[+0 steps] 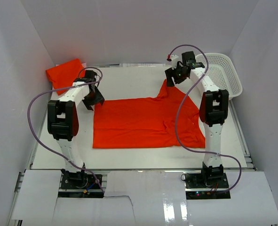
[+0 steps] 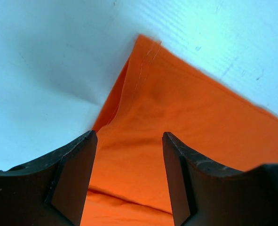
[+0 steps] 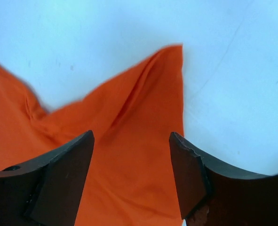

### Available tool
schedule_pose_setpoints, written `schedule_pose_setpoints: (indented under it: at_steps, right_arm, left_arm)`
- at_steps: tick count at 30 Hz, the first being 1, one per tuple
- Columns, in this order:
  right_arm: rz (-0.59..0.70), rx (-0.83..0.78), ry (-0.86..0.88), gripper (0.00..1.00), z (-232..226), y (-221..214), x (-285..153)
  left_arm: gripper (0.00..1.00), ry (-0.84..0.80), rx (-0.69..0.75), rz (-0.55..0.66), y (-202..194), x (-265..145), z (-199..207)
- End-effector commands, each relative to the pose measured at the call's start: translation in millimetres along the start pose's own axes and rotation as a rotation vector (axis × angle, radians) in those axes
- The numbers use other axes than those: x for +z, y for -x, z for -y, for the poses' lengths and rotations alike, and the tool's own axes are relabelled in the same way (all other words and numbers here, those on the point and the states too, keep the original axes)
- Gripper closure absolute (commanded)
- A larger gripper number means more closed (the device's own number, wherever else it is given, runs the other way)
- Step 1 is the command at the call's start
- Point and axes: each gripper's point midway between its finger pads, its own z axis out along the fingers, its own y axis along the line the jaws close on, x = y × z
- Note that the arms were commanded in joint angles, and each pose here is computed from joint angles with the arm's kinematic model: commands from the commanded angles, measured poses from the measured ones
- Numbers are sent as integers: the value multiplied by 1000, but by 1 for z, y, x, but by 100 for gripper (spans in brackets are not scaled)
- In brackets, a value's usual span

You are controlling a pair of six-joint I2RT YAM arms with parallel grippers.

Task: Fold and stack the t-shirts
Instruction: Fold the flattened tshirt in 1/3 of the way

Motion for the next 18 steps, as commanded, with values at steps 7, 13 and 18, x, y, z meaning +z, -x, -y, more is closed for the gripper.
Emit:
schedule_pose_setpoints:
  at_steps: [7, 13, 18]
  right_arm:
    - [337, 3, -7, 21, 20, 67, 49]
    - [399, 60, -4, 20, 26, 69, 74]
    - [433, 69, -42, 23, 31, 76, 83]
  left_arm:
    - [31, -42, -47, 161, 66, -13, 2]
    - [31, -38, -55, 167, 76, -6, -3]
    - [31, -46, -45, 173, 78, -1, -3]
